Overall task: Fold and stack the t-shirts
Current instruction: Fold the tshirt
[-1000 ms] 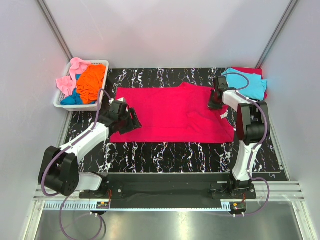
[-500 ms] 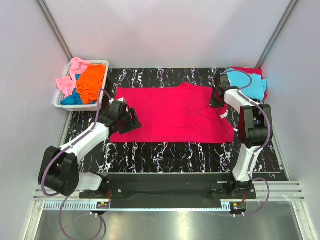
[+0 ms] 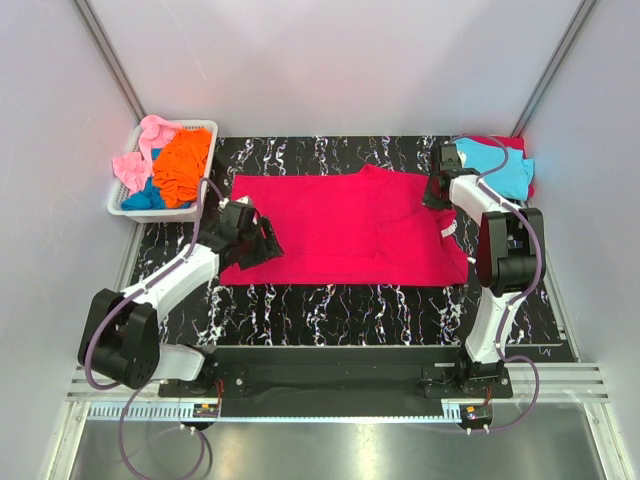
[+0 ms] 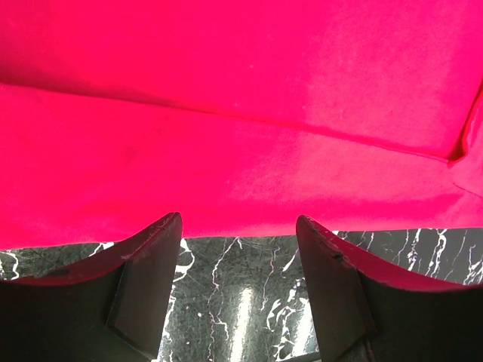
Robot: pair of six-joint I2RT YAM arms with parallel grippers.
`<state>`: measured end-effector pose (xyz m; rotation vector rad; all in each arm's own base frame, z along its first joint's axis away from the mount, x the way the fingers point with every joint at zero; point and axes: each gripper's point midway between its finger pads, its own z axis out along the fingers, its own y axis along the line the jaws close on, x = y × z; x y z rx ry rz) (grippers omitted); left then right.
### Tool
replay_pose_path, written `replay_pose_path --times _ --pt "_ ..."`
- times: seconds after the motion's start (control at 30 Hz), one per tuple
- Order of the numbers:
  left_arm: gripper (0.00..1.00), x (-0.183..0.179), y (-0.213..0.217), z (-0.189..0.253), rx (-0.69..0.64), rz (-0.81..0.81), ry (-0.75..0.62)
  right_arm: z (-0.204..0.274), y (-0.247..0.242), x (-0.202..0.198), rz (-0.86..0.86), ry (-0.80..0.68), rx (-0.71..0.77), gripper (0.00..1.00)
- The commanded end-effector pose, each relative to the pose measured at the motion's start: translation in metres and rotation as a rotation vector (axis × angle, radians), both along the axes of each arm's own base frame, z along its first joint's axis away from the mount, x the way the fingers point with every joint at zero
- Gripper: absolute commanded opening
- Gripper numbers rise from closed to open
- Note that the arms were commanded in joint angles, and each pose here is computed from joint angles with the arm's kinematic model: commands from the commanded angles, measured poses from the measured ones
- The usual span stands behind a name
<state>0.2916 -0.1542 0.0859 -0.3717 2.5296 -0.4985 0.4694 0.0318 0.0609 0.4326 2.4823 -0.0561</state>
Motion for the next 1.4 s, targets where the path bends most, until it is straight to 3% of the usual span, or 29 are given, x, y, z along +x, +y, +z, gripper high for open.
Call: replay_pose_path --times 0.0,0.03,0.07,0.1,0.17,0.27,0.47,0.9,1.37 --pt "0.67 0.012 -0.007 0.013 -0.023 -0.021 -0.051 0.018 -0.005 0.02 -0.03 -0.072 -0.013 0.0" --pt "0.67 0.012 -0.006 0.012 -0.021 -0.019 -0.052 0.016 -0.004 0.021 -0.026 -0.07 -0.013 0.01" --pt "0.67 0.012 -0.006 0.012 -0.018 -0.019 -0.052 0.015 -0.004 0.022 -0.025 -0.069 -0.014 0.09" --pt "0.67 0.012 -0.006 0.011 -0.017 -0.02 -0.051 0.014 -0.004 0.023 -0.026 -0.07 -0.013 0.27" --pt "0.67 0.012 -0.004 0.01 -0.007 -0.015 -0.05 0.016 -0.006 0.023 -0.032 -0.081 -0.02 0.46" --pt "0.67 0.01 0.002 0.005 0.016 0.001 -0.049 0.029 -0.009 0.023 -0.045 -0.125 -0.027 0.56" --pt "0.67 0.007 0.016 -0.005 0.075 0.051 -0.047 0.049 -0.008 0.004 -0.045 -0.166 -0.005 0.56" --pt "0.64 -0.001 0.037 -0.033 0.155 0.164 0.033 -0.005 0.039 -0.11 0.026 0.029 0.239 0.49" --pt "0.65 -0.012 0.059 -0.066 0.283 0.261 0.171 -0.019 0.064 -0.143 0.076 0.08 0.342 0.48"
